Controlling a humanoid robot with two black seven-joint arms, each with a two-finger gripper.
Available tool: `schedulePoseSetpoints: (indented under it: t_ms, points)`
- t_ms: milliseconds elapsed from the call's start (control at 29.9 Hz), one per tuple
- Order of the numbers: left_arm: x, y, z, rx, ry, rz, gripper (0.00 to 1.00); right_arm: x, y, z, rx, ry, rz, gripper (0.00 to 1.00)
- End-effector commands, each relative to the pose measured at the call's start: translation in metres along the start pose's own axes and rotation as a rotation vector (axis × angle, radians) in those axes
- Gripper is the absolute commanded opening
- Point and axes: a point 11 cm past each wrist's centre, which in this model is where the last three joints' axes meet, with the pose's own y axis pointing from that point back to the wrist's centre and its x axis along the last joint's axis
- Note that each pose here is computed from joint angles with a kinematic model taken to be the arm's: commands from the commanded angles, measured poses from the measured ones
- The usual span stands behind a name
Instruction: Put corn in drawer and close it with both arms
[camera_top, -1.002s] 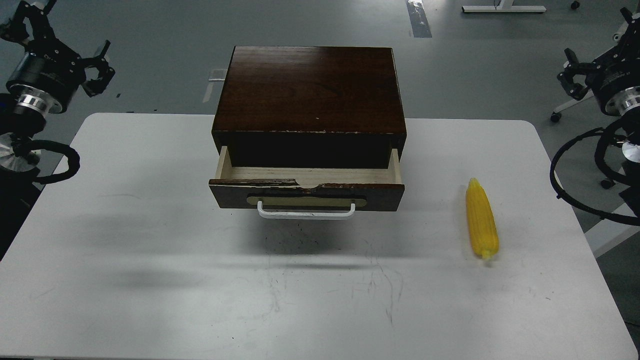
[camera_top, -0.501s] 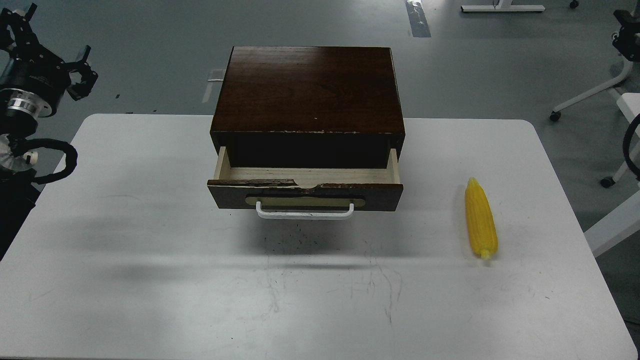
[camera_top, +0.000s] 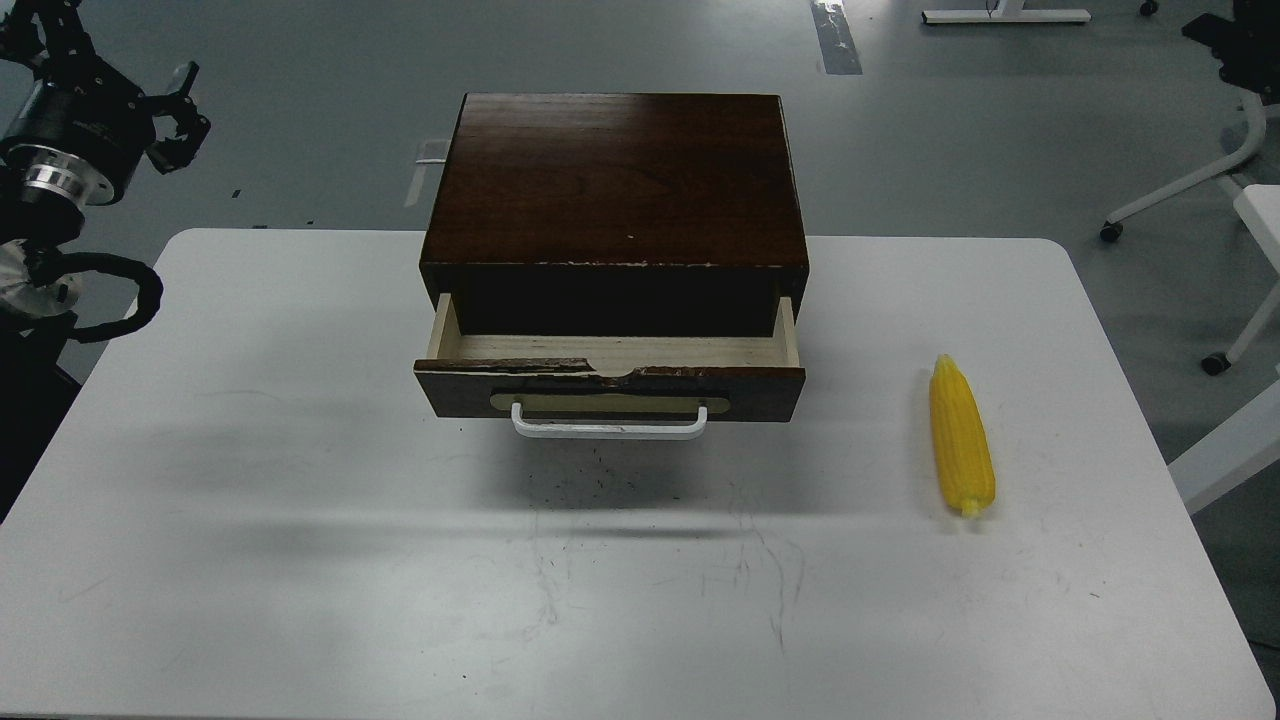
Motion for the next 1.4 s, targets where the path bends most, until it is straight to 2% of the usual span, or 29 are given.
schedulePoseSetpoints:
  t_ms: [0,67,267,401,568,902,1069,1169,1270,1337,1370]
  points:
    - [0.0,0.0,0.001,-0.006,0.0,-0.001,0.98,-0.032,-0.001,0.004,-0.04,0.09,-0.132,1.0]
    - [0.001,0.0,0.003,-0.007,-0.002,0.001,0.98,-0.068,0.006,0.008,-0.062,0.134,-0.271,1.0]
    - [0.003,0.0,0.006,-0.013,-0.005,0.005,0.98,-0.141,0.027,0.026,-0.169,0.288,-0.513,1.0]
    - [0.004,0.001,0.006,-0.014,-0.006,0.007,0.98,-0.178,0.035,0.05,-0.21,0.416,-0.624,1.0]
    - [0.009,0.002,0.009,-0.019,-0.012,0.02,0.98,-0.221,0.042,0.089,-0.325,0.512,-0.728,1.0]
    - [0.017,0.007,0.014,-0.027,-0.017,0.037,0.98,-0.248,0.052,0.125,-0.399,0.514,-0.798,1.0]
    - [0.018,0.007,0.016,-0.038,-0.015,0.04,0.98,-0.248,0.055,0.141,-0.437,0.504,-0.8,0.96]
    - [0.018,0.007,0.016,-0.045,-0.015,0.04,0.98,-0.243,0.055,0.15,-0.462,0.498,-0.785,0.89]
    - [0.019,0.008,0.016,-0.043,-0.016,0.041,0.98,-0.25,0.054,0.15,-0.455,0.499,-0.799,0.78]
    - [0.02,0.009,0.015,-0.041,-0.017,0.042,0.98,-0.254,0.053,0.148,-0.448,0.5,-0.805,0.65]
    - [0.02,0.009,0.015,-0.041,-0.017,0.042,0.98,-0.253,0.053,0.149,-0.451,0.502,-0.805,0.55]
